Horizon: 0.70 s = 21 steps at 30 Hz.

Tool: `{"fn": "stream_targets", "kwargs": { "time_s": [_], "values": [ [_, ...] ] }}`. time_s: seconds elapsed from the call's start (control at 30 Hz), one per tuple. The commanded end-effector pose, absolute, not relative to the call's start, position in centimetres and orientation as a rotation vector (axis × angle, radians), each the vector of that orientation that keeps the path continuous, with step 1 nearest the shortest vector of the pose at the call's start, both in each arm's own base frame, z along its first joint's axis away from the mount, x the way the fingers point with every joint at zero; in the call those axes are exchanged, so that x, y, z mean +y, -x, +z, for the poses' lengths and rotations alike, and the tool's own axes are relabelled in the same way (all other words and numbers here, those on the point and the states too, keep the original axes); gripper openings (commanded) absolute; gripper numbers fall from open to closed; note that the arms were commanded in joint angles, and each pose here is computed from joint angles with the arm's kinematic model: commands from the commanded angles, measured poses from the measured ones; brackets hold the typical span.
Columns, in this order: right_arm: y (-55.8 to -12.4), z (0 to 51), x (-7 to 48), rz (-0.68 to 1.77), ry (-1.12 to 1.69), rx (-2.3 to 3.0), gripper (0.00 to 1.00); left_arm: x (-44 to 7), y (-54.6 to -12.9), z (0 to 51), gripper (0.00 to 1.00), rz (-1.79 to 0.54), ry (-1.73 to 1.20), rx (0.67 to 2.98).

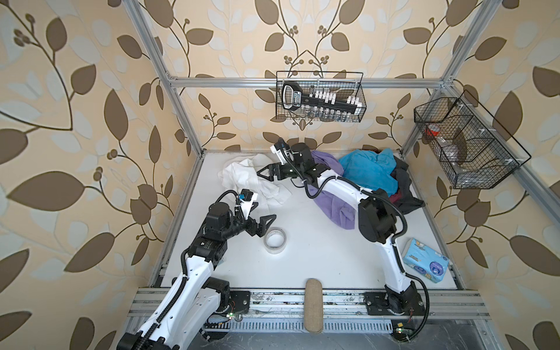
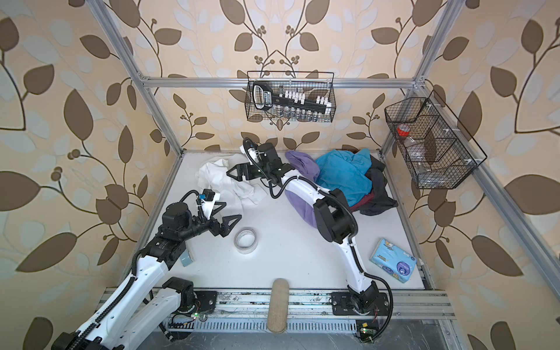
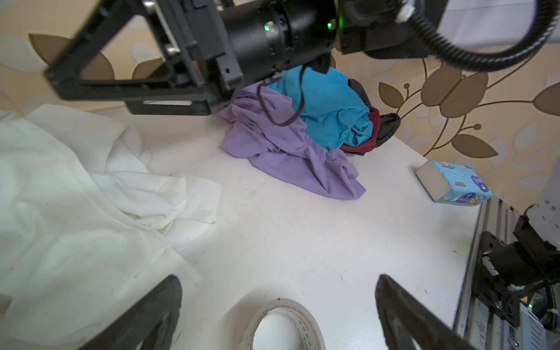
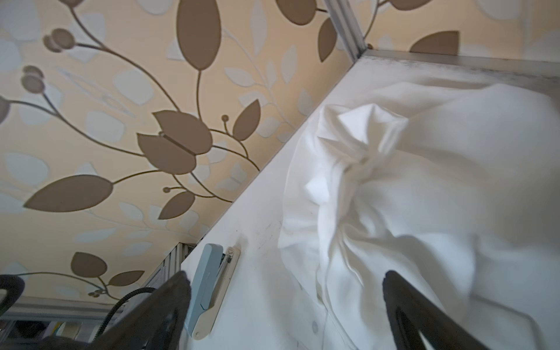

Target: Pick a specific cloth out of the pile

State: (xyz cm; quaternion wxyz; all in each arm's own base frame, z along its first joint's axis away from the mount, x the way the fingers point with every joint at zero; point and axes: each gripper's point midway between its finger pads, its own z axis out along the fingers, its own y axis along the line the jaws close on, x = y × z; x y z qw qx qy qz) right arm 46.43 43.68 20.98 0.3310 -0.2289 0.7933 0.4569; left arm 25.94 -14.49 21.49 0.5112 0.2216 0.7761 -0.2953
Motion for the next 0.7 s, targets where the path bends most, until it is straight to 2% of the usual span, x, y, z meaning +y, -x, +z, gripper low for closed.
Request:
{"fn": "stream_targets", "kwargs": {
  "time_s": [0.0, 0.23, 0.4, 0.57, 0.67],
  "values": [
    [-45.7, 21.1, 38.2, 1.002, 0.553, 2.138, 1.0, -14.6, -26.0, 22.5, 0.99, -0.696, -0.538, 1.818],
    [-41.3, 23.8, 25.0, 0.688, 0.343, 2.12, 1.0, -14.4, -26.4, 21.8, 0.99, -0.682, -0.514, 1.849],
    [-38.5, 22.9, 14.8, 0.435, 0.119, 2.112, 1.0, -13.4, -27.7, 20.7, 0.99, -0.613, -0.451, 1.894],
    [-36.4, 20.1, 5.0, 0.195, -0.13, 2.068, 1.0, -9.4, -30.9, 18.5, 0.99, -0.377, -0.211, 2.002],
    [-35.4, 20.3, 2.0, 0.146, -0.175, 1.911, 1.0, -6.7, -32.5, 17.0, 0.99, -0.222, -0.078, 2.036]
  ]
}}
